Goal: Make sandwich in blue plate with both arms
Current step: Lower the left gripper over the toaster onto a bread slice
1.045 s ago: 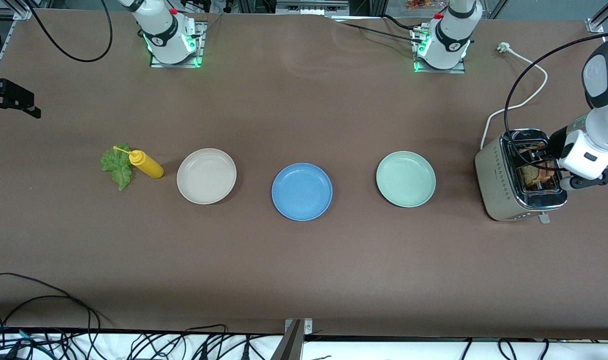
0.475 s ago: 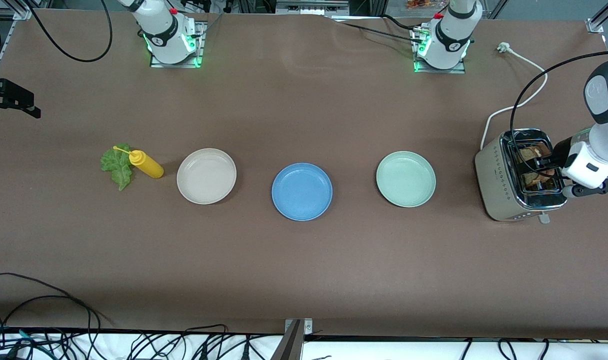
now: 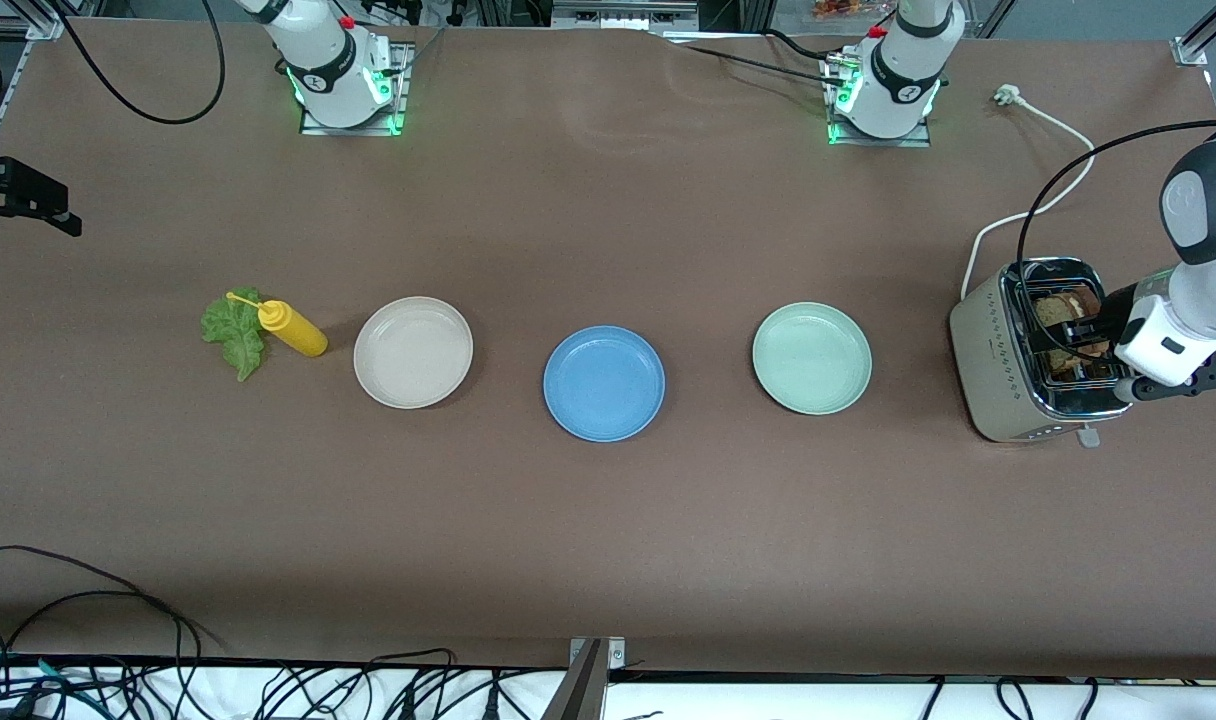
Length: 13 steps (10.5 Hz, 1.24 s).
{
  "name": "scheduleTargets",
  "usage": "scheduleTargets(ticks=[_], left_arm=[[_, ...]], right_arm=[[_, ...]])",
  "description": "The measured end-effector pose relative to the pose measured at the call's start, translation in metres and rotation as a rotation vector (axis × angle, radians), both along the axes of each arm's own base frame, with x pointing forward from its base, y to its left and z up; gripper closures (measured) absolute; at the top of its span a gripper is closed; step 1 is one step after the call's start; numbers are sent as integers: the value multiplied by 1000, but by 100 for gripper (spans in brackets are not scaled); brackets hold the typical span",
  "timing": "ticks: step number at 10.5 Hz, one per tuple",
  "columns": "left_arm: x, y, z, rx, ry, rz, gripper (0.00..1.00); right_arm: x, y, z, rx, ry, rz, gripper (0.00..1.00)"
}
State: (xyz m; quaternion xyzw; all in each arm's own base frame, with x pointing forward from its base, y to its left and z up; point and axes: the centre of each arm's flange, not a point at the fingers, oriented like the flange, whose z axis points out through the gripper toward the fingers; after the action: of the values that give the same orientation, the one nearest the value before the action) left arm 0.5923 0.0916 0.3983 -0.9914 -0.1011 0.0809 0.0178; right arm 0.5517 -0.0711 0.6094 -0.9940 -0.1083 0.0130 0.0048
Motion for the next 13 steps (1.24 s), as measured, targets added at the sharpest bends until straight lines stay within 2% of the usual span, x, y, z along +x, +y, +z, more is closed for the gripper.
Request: scheduleTargets(ticks=[6,10,13], left_arm=[[-9,8,-21,-8,44,10,0],[-10,8,-21,-8,45,8,0],[-13,24,-22,-29,49,-83,0]], right_arm=[[0,1,0,0,0,2,0],[0,2,0,0,1,4,0],[0,2,0,0,1,5,0]])
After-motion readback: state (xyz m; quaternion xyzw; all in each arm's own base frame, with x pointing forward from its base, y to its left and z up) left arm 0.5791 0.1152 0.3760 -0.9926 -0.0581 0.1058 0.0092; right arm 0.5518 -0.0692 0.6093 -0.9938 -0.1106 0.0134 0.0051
